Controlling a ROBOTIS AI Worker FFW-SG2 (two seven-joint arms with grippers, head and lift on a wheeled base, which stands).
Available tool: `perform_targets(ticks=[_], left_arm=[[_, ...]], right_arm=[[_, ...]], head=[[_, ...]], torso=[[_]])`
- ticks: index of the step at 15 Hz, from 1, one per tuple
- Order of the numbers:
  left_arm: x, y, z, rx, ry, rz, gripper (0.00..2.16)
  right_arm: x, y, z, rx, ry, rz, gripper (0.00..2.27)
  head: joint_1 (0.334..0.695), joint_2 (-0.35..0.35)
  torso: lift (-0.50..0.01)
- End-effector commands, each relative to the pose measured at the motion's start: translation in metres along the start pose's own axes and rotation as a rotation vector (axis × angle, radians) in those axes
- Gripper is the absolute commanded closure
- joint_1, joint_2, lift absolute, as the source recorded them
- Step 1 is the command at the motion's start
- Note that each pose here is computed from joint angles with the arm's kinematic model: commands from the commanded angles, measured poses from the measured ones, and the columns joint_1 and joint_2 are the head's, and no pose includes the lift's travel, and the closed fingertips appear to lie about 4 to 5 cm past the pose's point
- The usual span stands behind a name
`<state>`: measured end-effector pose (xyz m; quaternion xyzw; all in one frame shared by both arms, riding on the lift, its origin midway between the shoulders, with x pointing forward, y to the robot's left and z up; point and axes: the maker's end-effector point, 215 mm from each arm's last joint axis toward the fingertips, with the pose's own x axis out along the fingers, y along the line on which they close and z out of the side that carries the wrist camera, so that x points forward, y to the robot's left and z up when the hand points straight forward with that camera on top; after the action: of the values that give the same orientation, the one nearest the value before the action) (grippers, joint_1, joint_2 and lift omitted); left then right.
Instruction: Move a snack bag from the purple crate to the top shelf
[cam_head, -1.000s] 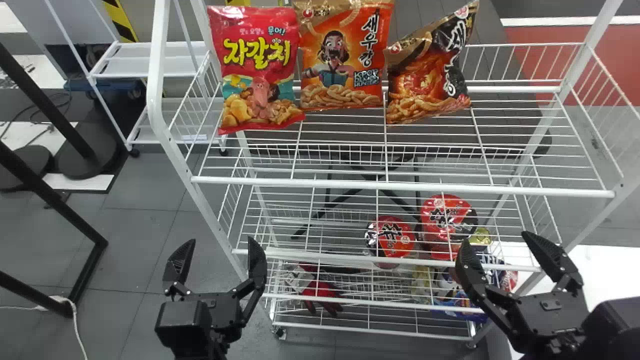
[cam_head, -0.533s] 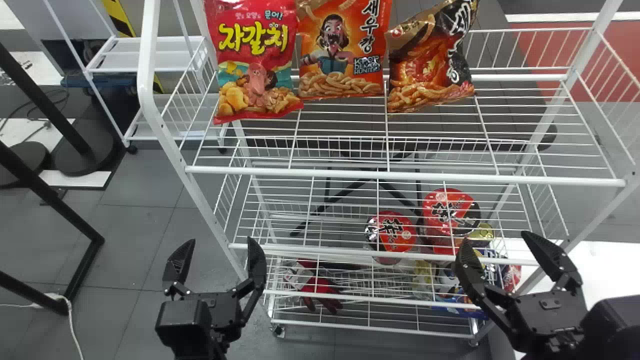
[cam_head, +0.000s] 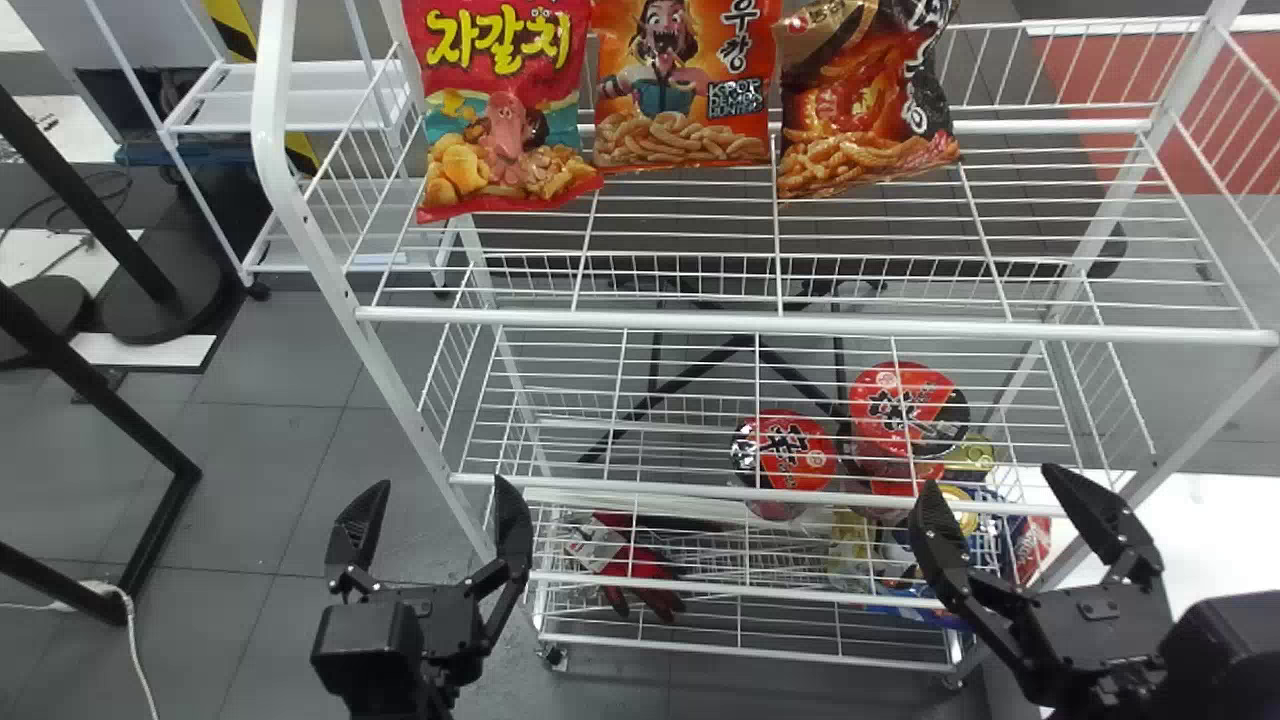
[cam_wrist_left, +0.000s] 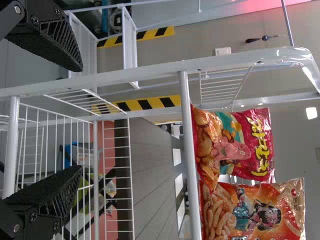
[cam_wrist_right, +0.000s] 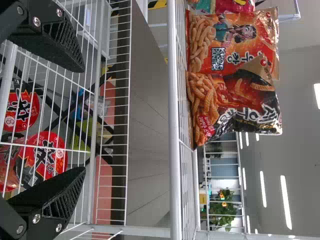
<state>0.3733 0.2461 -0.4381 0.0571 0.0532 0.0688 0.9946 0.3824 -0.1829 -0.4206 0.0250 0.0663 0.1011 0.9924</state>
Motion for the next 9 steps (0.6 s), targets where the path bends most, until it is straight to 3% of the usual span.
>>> perform_targets(ticks=[1, 9], left_arm=[[-0.0009, 0.0019, 0.0009, -0.001, -0.004, 0.005, 0.13], [-0.0071, 0.0019, 0.0017, -0.004, -0.005, 0.011, 0.13]], right_arm=[[-0.0002, 0.0000, -0.0007, 0.000, 0.001, 0.000, 0.12], [0.0001, -0.0007, -0.0008, -0.010, 0.001, 0.004, 0.12]], head=[[0.695, 0.096], [0.695, 0.096]], torso=[[-0.165], [-0.198]])
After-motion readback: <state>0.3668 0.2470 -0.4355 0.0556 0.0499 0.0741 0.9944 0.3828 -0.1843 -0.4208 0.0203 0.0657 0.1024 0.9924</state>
